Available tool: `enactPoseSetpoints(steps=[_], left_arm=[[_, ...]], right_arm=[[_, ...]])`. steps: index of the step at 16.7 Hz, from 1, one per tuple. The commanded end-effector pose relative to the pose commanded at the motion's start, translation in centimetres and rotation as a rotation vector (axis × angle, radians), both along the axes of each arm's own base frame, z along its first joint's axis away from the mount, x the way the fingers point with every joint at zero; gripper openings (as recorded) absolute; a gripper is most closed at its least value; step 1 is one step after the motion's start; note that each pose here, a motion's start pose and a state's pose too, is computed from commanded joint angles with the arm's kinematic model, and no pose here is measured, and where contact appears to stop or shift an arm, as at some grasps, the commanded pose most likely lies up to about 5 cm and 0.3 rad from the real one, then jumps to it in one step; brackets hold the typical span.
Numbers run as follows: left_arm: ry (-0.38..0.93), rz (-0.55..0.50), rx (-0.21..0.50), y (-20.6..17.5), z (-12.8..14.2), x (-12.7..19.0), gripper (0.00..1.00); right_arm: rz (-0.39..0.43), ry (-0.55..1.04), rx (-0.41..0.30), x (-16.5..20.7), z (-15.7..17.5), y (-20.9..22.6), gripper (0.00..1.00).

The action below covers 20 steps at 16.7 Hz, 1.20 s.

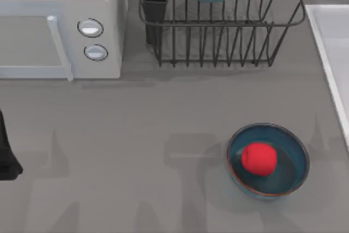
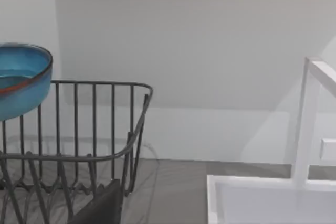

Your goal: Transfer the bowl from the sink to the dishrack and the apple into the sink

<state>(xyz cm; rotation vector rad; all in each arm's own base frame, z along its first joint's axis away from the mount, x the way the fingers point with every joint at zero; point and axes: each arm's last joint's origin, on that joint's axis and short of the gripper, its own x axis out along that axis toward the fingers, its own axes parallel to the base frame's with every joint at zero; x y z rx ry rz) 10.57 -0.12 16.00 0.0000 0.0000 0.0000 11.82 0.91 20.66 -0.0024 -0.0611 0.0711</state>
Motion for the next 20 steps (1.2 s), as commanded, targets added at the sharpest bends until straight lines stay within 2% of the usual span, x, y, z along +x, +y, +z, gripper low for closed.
enactPoseSetpoints(steps=[3, 6, 20], left_arm=[[0.0, 0.0, 0.0, 0.0, 0.0, 0.0, 1.0], [0.0, 0.0, 0.0, 0.0, 0.0, 0.0, 1.0], [0.0, 0.0, 0.0, 0.0, 0.0, 0.0, 1.0]], right_arm=[[-0.042, 0.037, -0.001, -1.0, -3.2, -0.7, 1.0], [-0.069, 0.06, 0.002, -1.2, -4.6, -1.0, 1.0], [-0.071, 0.061, 0.002, -1.3, -4.7, -1.0, 1.0]])
